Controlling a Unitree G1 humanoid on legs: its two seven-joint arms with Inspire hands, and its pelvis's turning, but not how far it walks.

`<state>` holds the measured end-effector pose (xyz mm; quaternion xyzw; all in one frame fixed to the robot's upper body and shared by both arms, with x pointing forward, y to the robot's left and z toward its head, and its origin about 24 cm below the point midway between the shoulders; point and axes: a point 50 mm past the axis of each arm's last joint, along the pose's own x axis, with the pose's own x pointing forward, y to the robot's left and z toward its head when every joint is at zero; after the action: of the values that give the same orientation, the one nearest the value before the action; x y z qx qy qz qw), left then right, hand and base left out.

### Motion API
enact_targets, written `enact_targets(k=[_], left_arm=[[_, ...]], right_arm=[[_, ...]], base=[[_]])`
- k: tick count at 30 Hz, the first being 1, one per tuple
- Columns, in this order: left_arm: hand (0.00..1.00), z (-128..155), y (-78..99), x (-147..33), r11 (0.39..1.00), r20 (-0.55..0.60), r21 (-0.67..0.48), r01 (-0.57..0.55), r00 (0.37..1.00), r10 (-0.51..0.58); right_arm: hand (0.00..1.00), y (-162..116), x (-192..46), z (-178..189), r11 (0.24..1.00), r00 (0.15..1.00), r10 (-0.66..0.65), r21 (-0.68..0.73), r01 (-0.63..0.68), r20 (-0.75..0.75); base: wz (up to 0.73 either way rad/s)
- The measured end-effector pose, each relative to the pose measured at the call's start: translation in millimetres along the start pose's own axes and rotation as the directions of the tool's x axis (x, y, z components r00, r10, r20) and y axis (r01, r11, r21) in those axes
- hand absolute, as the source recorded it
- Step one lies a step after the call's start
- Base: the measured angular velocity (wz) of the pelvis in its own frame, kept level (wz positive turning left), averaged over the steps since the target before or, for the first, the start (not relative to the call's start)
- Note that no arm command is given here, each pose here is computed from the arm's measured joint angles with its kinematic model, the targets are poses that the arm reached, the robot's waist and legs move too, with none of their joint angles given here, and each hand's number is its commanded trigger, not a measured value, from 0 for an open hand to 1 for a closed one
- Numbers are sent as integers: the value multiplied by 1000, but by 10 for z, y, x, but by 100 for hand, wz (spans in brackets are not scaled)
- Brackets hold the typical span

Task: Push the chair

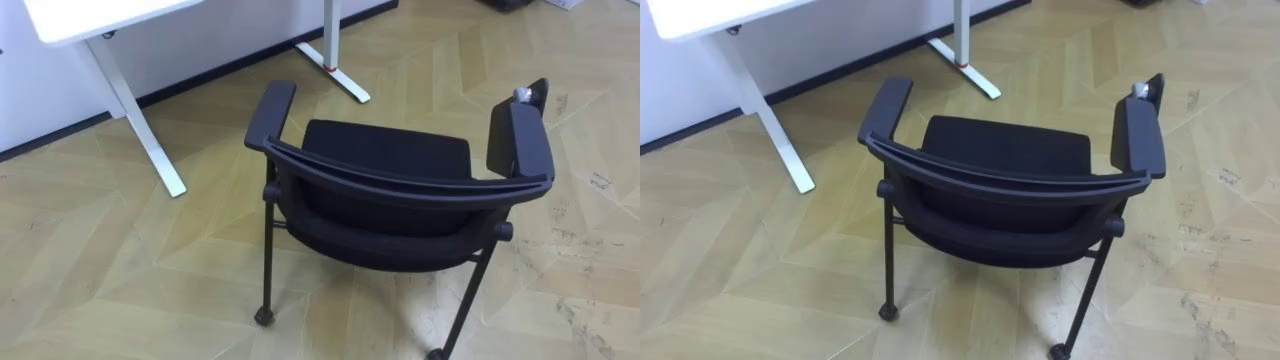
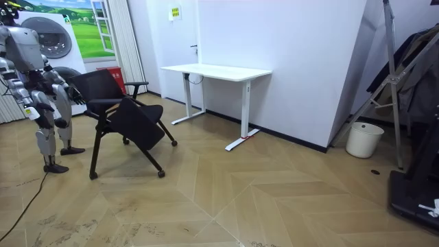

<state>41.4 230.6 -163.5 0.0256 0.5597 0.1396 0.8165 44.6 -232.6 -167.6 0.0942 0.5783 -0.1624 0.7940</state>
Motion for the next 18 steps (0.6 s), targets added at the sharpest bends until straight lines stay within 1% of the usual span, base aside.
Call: enact_targets(k=[5,6,8,13,18], left_arm=[[0,-63,65,-15,994,-21,-15,-106,994,106],[0,-131,96,-35,991,-40,-15,-136,990,135],[0,-182,136,-53,983,-58,-28,-183,982,181],[0,-289,190,-88,969,-107,-27,-247,964,243],[0,-325,209,-104,960,-121,-38,-279,955,272]], right_arm=[[0,-18,-6,-36,999,1000,-21,36,21,-8],[0,-34,-10,-57,998,999,-39,41,40,-15],[0,-74,-19,-115,995,996,-76,65,78,-43],[0,-108,-28,-171,988,991,-107,105,115,-78],[0,-139,-30,-165,981,987,-140,122,150,-83]], base=[[-2],[0],[0],[0],[0]])
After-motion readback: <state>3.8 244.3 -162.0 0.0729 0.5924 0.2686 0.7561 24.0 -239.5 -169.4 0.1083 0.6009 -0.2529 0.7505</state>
